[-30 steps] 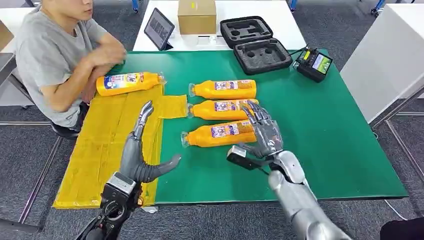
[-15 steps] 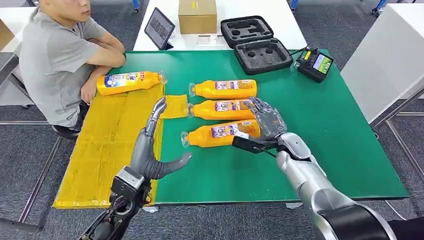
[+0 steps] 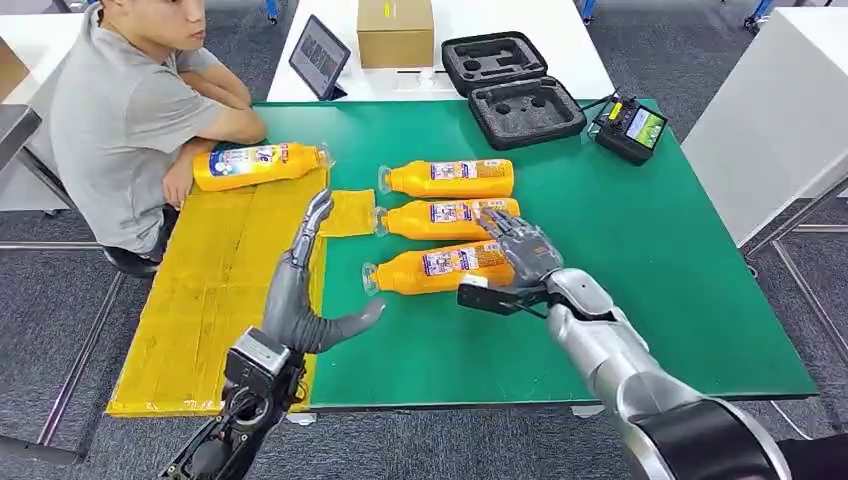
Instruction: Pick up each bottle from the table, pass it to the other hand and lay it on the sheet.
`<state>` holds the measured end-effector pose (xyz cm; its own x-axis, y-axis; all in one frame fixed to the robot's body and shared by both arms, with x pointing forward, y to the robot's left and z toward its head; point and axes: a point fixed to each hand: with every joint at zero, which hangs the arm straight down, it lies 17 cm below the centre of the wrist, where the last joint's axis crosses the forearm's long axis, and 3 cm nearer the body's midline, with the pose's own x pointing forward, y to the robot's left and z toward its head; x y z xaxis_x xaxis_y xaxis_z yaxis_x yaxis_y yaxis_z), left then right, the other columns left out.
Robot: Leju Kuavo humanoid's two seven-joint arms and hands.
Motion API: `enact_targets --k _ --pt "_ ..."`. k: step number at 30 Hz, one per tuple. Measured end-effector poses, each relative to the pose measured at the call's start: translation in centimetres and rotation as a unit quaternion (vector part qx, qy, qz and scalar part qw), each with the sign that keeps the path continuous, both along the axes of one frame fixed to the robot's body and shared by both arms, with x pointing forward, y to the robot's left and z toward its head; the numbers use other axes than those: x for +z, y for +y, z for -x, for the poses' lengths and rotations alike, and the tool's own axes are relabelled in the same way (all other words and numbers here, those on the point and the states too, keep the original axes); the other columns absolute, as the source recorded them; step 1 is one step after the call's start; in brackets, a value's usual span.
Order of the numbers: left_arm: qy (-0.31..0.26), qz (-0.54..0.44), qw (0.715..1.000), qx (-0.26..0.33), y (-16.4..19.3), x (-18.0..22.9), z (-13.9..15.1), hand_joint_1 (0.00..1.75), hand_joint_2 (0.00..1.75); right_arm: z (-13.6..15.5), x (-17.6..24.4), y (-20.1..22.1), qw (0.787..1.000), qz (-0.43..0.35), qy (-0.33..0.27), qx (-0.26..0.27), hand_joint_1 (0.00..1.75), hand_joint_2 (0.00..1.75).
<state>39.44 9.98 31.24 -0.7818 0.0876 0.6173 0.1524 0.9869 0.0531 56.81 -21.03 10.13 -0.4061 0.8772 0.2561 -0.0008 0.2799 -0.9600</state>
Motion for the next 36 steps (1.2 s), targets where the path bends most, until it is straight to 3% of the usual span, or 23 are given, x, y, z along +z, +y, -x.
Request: enact_targets --k 16,36 --pt "0.006 -0.003 1.000 -0.010 -0.8 -0.1 -0.9 0.00 1.75 2.2 -3.8 3.1 0.997 -0.011 0.065 0.036 0.00 1.75" --pt "0.012 -0.007 1.000 -0.014 -1.3 -0.5 -1.3 0.00 1.75 1.4 -4.7 2.9 0.992 -0.008 0.124 0.016 0.00 1.75"
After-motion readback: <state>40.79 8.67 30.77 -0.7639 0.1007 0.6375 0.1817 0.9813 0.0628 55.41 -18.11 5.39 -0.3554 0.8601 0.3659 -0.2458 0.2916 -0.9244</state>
